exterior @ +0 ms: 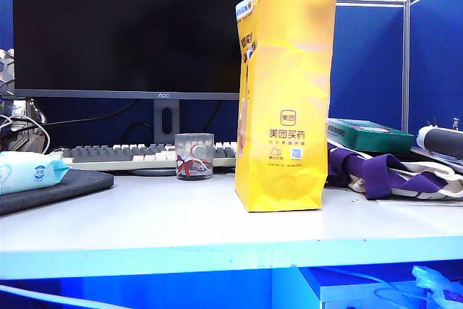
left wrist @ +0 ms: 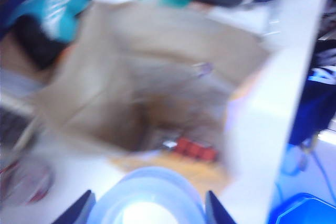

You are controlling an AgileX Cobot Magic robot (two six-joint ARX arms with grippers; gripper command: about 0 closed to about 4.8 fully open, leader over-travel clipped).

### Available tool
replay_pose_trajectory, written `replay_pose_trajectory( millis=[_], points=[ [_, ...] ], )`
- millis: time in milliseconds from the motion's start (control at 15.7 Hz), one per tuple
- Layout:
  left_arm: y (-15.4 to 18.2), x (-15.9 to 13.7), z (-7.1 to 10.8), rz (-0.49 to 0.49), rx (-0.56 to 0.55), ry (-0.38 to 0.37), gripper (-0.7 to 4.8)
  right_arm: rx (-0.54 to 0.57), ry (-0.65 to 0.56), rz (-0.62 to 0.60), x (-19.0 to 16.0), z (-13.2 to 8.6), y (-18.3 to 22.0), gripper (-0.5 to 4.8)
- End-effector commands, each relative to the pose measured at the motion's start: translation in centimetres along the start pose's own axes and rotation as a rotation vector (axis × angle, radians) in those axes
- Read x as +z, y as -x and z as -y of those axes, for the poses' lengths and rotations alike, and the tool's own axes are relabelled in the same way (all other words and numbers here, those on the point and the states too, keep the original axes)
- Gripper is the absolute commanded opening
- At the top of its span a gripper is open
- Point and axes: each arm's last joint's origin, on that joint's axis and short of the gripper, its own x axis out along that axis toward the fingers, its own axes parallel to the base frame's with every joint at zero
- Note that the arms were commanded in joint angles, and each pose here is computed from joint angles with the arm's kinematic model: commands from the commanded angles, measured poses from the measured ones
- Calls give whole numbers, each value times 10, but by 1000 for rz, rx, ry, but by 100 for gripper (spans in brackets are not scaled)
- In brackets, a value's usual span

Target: Pick up the transparent tape and throw it into the yellow paper bag.

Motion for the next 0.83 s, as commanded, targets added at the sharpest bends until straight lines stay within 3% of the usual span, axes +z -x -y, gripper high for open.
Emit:
replay_pose_trajectory(
  millis=[64, 318, 572, 826],
  points=[
    [0, 10, 9, 50, -2, -50, 274, 14, 39, 56, 22, -5, 6, -1],
    [0, 24, 10, 178, 33, -101, 274, 11, 34, 27, 21, -5, 7, -1],
    [-4, 41, 3, 366, 52, -116, 274, 9, 66, 20, 20, -5, 7, -1],
    [-40, 35, -6, 338, 28, -84, 274, 6, 71, 21, 20, -4, 7, -1]
  ],
)
